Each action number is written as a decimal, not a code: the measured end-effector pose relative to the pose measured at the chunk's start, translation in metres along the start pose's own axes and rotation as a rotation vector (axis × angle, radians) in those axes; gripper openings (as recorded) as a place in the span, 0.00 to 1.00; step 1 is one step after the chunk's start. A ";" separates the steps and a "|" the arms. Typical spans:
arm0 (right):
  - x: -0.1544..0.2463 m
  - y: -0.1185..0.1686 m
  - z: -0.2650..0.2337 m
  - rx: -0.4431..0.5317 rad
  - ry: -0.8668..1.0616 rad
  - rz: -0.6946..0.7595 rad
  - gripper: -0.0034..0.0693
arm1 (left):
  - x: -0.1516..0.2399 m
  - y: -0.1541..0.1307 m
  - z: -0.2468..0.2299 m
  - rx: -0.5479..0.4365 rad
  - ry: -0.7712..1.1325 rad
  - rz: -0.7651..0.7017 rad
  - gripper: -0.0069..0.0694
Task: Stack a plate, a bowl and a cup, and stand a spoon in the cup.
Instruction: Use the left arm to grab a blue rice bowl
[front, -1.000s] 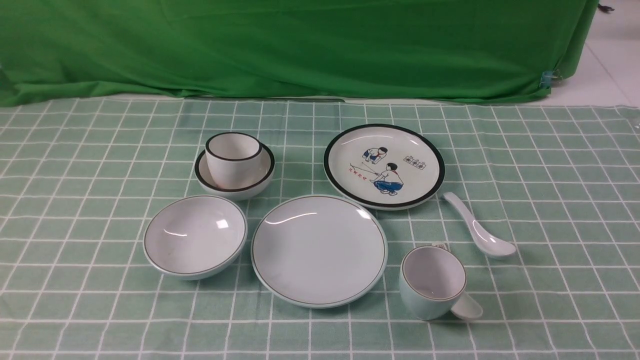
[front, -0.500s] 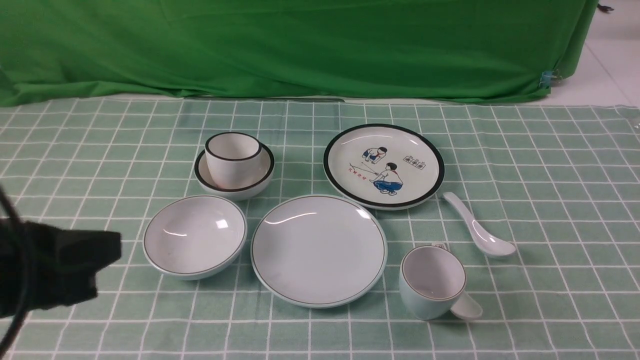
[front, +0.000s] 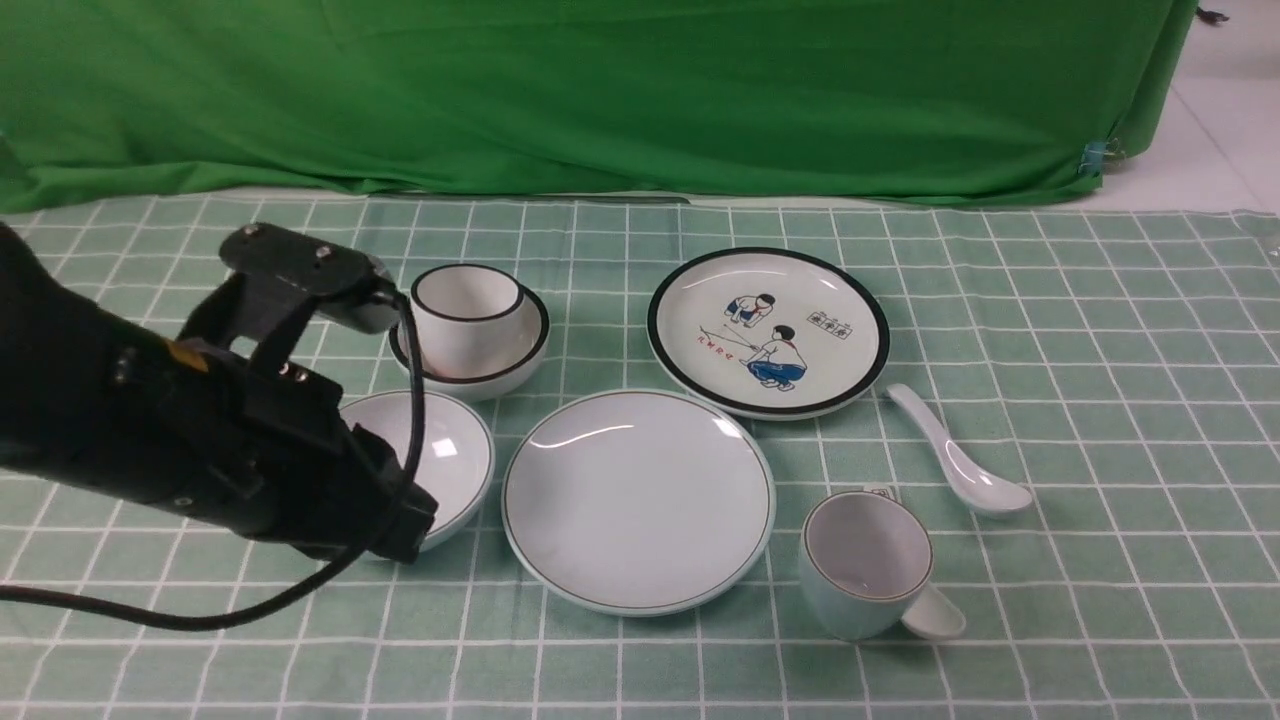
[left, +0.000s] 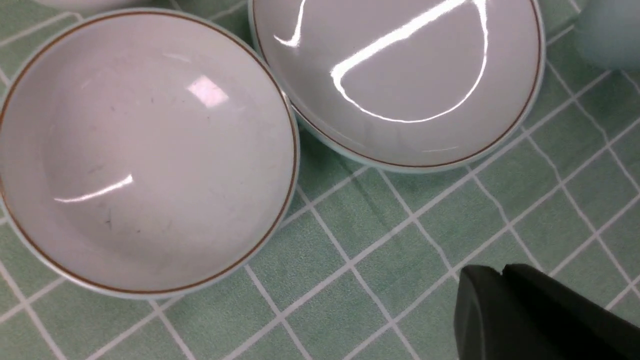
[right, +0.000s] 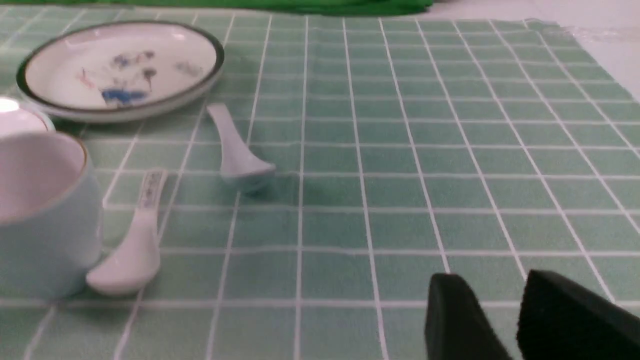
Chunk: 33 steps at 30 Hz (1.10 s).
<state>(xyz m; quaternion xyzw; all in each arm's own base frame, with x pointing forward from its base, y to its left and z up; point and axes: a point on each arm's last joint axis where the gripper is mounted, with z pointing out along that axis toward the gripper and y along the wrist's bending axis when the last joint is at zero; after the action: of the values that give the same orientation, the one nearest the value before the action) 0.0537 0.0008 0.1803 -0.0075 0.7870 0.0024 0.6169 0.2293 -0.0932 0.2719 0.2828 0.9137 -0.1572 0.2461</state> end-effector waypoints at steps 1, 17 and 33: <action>-0.004 0.000 0.000 0.000 -0.043 0.046 0.38 | -0.001 0.002 0.004 0.002 0.012 0.022 0.11; -0.082 0.010 -0.022 -0.204 -0.007 0.200 0.31 | -0.006 0.030 0.058 -0.055 0.129 0.231 0.32; -0.118 0.050 -0.004 -0.526 0.289 -0.124 0.32 | 0.004 0.056 0.101 -0.142 0.247 0.387 0.64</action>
<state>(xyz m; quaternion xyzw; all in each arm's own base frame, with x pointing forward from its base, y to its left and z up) 0.0772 0.0517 0.2957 -0.2152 0.8372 0.1672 0.4743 0.2961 -0.0901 0.1772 0.4517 0.8744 -0.0065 0.1771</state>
